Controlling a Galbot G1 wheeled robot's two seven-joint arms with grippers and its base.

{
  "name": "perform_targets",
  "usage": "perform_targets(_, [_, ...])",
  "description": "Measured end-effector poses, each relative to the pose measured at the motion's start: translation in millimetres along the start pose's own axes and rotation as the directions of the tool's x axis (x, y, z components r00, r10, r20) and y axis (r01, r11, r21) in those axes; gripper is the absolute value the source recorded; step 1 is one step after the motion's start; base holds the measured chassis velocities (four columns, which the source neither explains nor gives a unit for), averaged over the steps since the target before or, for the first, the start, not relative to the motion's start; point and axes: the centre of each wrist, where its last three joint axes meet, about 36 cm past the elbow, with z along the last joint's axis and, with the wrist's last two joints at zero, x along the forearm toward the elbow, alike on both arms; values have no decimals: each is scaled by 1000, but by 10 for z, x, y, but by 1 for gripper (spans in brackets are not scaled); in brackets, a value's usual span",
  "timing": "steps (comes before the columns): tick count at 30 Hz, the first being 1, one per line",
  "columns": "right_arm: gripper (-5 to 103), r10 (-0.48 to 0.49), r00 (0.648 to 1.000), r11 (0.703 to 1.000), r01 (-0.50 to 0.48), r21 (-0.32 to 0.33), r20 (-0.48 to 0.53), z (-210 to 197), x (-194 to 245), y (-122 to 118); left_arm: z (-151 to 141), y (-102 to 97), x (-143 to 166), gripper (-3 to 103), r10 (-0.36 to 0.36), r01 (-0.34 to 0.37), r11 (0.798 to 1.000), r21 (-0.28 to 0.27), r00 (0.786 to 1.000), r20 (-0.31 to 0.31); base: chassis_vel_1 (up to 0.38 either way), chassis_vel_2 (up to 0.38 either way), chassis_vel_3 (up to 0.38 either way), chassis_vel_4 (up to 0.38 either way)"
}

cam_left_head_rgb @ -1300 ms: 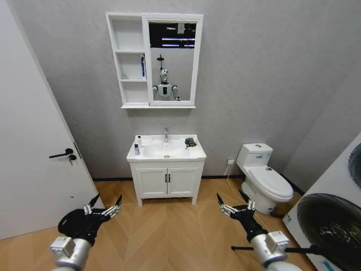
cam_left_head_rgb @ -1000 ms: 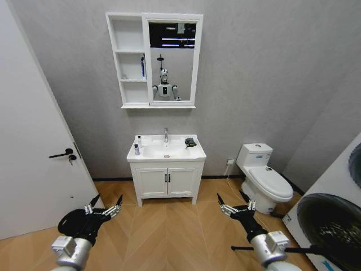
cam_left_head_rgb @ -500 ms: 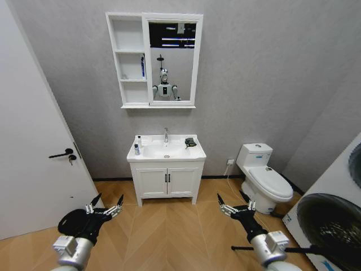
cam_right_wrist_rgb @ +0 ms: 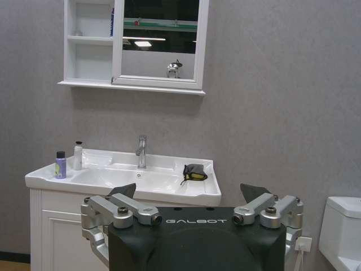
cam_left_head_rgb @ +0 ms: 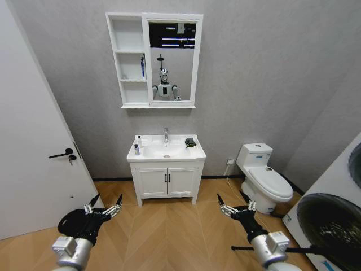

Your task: Move facial cleanser and shampoo from washbasin to cabinet, then wipe washbasin with towel.

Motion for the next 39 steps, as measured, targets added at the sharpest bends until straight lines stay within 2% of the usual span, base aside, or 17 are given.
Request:
perform_targets(17, [100, -29, 999, 1000, 29, -3, 15, 97, 10, -21, 1, -123, 26, 100, -1, 1, 1000, -15, 1000, 5, -64, 63, 64, -63])
perform_targets(39, [100, -44, 999, 999, 44, 7, -2, 129, 72, -3, -66, -125, 82, 100, -40, 40, 999, -1, 999, 27, -308, 300, 304, -297])
